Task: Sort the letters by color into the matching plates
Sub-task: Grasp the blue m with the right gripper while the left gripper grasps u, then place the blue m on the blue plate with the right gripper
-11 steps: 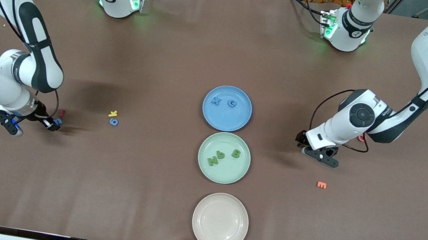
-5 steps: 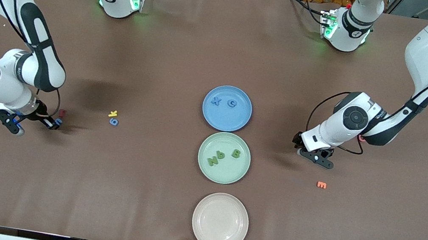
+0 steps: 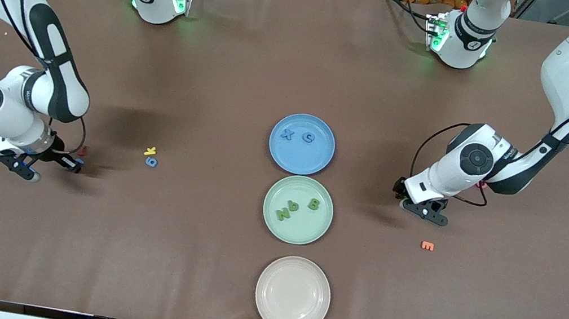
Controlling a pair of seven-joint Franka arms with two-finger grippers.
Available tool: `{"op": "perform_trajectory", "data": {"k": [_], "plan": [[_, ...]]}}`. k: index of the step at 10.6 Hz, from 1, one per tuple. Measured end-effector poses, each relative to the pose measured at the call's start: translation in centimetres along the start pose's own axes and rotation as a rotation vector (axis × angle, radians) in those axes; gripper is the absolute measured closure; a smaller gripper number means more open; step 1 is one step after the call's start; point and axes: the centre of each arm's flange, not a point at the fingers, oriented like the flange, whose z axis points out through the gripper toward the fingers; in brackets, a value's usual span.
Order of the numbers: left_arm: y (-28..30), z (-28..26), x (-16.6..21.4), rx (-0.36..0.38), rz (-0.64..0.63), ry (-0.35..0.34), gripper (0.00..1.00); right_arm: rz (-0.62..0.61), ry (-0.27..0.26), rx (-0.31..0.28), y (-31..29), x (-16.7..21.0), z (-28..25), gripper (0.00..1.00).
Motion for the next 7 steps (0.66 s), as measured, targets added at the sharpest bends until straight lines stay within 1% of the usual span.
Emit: {"op": "perform_trajectory", "data": {"k": [1,3,4,5,7], "plan": [[0.0,0.0,0.0,0.0,0.0,0.0,0.18,-0.069,-0.008,0.004,-1.0,0.1,-0.3,0.73],[0.0,0.0,0.0,0.001,0.0,0.0,0.2,-0.15,-0.064,0.004,-4.2,1.0,-2.0,0.73],[-0.1,-0.1,0.0,0.003,0.0,0.001,0.26,-0.182,-0.08,0.006,-6.2,1.4,-3.0,0.73],[-0.1,-0.2,0.0,0.006,0.001,-0.001,0.26,-0.215,-0.083,0.011,-8.5,1.5,-3.9,0.73],[0.7,-0.3,-0.2,0.01,-0.008,-0.022,0.27,-0.301,-0.067,0.023,-13.4,0.7,-5.2,0.73]]}}
